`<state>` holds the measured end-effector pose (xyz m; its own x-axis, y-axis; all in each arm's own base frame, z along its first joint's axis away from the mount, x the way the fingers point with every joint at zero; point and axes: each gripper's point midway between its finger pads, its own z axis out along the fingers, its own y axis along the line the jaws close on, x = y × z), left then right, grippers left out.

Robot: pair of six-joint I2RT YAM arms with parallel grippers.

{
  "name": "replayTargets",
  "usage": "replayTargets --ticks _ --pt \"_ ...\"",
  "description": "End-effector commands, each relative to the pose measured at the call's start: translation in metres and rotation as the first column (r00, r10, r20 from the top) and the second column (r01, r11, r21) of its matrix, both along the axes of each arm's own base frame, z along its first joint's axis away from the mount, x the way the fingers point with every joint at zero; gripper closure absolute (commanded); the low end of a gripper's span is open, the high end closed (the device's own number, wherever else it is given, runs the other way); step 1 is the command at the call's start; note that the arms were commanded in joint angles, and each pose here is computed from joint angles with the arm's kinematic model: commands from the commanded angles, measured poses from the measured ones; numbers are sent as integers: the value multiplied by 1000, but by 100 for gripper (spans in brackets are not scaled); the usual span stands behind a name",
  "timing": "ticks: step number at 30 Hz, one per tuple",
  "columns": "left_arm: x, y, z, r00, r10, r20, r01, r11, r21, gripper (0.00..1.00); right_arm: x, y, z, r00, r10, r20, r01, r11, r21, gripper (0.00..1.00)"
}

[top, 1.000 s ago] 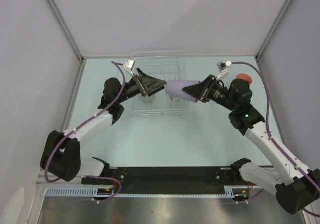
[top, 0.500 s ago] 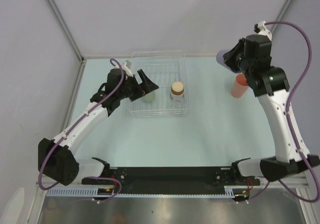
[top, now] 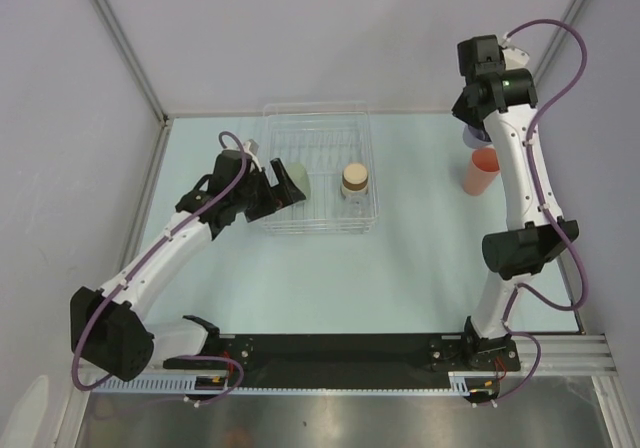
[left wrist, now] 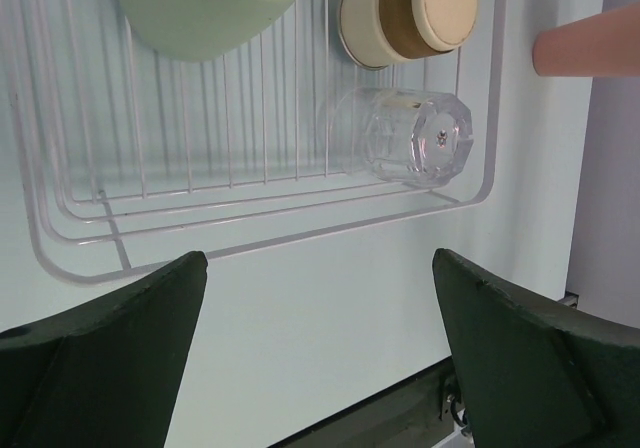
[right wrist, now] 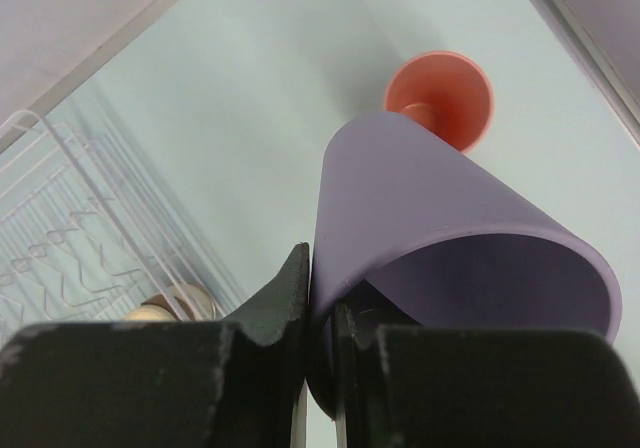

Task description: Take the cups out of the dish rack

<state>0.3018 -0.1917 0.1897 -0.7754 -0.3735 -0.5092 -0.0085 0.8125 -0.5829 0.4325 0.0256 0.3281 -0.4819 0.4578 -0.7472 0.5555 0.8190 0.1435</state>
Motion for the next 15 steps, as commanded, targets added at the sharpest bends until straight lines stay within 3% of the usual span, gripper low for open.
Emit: replayTargets --ticks 1,9,15 --pt "-5 8 2 1000 7 30 -8 1000 27 0 -9 -41 8 993 -118 1 118 993 12 100" --pt "-8 0 -14 1000 -15 -19 15 1000 3 0 -7 -61 -27 990 -122 -66 123 992 15 100" --pt "-9 -7 -30 997 -37 -74 36 999 -12 0 16 -66 -37 995 -99 1 99 995 32 100"
